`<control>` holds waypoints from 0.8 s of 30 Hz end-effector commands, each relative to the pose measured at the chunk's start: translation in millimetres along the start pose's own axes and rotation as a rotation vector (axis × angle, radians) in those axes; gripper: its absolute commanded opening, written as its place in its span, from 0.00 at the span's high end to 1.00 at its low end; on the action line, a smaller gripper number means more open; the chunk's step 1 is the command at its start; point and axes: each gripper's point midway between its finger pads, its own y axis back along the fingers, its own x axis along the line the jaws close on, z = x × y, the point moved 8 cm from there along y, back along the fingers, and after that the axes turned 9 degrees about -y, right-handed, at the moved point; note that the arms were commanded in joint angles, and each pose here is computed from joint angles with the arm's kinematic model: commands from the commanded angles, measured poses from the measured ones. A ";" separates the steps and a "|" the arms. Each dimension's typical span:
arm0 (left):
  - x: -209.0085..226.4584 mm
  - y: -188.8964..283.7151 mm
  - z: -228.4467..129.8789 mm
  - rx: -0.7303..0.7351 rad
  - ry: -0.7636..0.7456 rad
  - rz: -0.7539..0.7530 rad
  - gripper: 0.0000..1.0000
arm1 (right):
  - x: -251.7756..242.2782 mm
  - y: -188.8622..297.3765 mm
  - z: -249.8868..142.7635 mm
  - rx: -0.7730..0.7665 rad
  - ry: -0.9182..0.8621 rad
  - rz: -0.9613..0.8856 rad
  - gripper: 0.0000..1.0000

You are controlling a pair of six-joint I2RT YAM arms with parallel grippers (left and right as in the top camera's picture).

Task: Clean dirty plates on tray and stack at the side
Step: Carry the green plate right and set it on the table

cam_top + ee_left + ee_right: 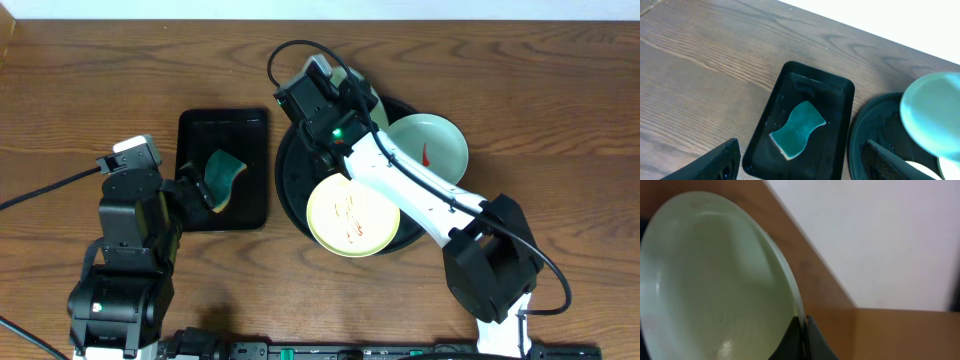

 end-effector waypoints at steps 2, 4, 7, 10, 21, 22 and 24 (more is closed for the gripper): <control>1.5 4.6 5.1 -0.020 -0.004 0.010 0.22 | 6.4 -10.3 -5.1 0.053 -0.290 0.258 0.99; 1.6 4.5 4.9 -0.019 -0.005 0.010 0.22 | 4.6 -13.7 -6.1 0.078 -0.388 0.369 0.99; 1.6 4.5 4.7 -0.018 -0.005 0.010 0.22 | -6.5 -21.2 -6.0 0.106 -0.537 0.481 0.99; 1.6 4.5 4.7 -0.018 -0.005 0.010 0.22 | -24.5 -32.5 -9.2 0.132 -0.643 0.558 0.99; 1.2 2.4 4.5 -0.010 -0.006 0.012 0.22 | -117.5 -91.6 -69.8 0.314 -0.920 0.551 0.99; 1.1 2.0 4.4 -0.009 -0.006 0.012 0.22 | -124.2 -97.0 -78.6 0.340 -0.932 0.534 0.99; 0.9 0.8 4.3 -0.004 -0.007 0.013 0.22 | -145.1 -111.6 -105.7 0.414 -0.973 0.485 0.99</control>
